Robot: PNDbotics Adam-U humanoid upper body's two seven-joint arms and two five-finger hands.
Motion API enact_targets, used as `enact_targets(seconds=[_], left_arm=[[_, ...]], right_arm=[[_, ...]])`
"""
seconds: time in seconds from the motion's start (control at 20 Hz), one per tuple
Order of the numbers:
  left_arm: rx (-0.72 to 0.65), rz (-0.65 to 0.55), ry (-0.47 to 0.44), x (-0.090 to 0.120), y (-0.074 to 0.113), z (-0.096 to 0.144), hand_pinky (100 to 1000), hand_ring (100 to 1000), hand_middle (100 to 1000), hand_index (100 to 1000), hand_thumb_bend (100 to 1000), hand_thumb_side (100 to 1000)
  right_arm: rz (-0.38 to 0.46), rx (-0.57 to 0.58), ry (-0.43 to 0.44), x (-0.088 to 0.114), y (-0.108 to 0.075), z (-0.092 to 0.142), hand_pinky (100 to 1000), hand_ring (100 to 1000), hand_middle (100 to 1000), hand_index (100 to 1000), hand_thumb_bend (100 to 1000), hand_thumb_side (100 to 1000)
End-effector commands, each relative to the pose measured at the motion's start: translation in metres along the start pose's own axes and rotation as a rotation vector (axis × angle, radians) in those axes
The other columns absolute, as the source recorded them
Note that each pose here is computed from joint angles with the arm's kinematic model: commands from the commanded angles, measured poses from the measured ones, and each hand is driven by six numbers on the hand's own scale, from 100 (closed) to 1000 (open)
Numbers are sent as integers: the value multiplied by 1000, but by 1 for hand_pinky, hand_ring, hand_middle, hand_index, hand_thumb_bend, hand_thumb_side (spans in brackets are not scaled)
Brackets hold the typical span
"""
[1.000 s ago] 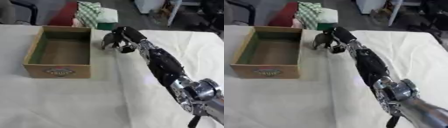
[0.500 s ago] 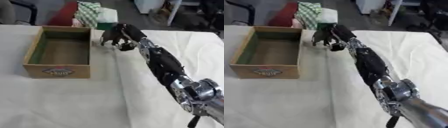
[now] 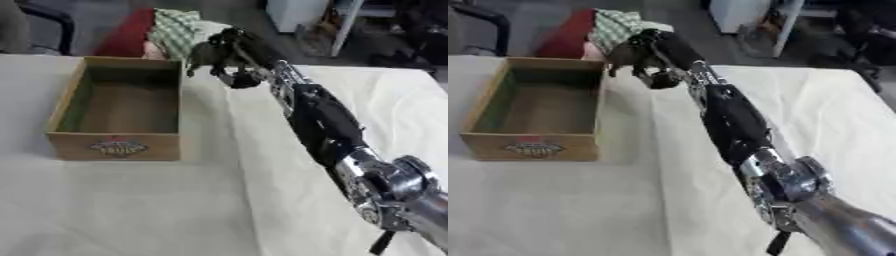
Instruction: Pick up objects on the table and place them in the box.
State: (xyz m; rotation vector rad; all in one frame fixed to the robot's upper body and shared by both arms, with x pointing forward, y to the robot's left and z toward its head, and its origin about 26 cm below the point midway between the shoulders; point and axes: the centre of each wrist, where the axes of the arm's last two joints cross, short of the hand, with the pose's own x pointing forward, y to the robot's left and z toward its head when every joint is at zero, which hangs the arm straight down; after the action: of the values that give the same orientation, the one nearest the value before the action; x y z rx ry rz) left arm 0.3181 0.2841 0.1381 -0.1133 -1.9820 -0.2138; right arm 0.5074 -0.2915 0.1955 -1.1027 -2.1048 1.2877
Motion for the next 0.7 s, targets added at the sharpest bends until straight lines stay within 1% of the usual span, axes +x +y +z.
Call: enact_targets(seconds=[0.05,0.3,0.6,0.7], left_arm=[[-7,-11,-33,10,2,-4,678,715,584,567,100,837],[-14,-4,-35,11,1,-5,677,715,583,567,100,835],[-21,5,-39,12,-1,-8,676,714,583,567,100,834],[-23,8,-44,12,-2,-8,676,714,582,566,100,833]], right_arm=[[3,-63,-63,9,-25,-25,729,476,181,140,100,113],[-31,-55,-141,32,-21,-45,733,479,183,141,100,127],[-37,1,-217,58,-3,-57,739,484,185,143,100,165],[-24,27,-240,65,4,-58,742,486,188,145,100,201]])
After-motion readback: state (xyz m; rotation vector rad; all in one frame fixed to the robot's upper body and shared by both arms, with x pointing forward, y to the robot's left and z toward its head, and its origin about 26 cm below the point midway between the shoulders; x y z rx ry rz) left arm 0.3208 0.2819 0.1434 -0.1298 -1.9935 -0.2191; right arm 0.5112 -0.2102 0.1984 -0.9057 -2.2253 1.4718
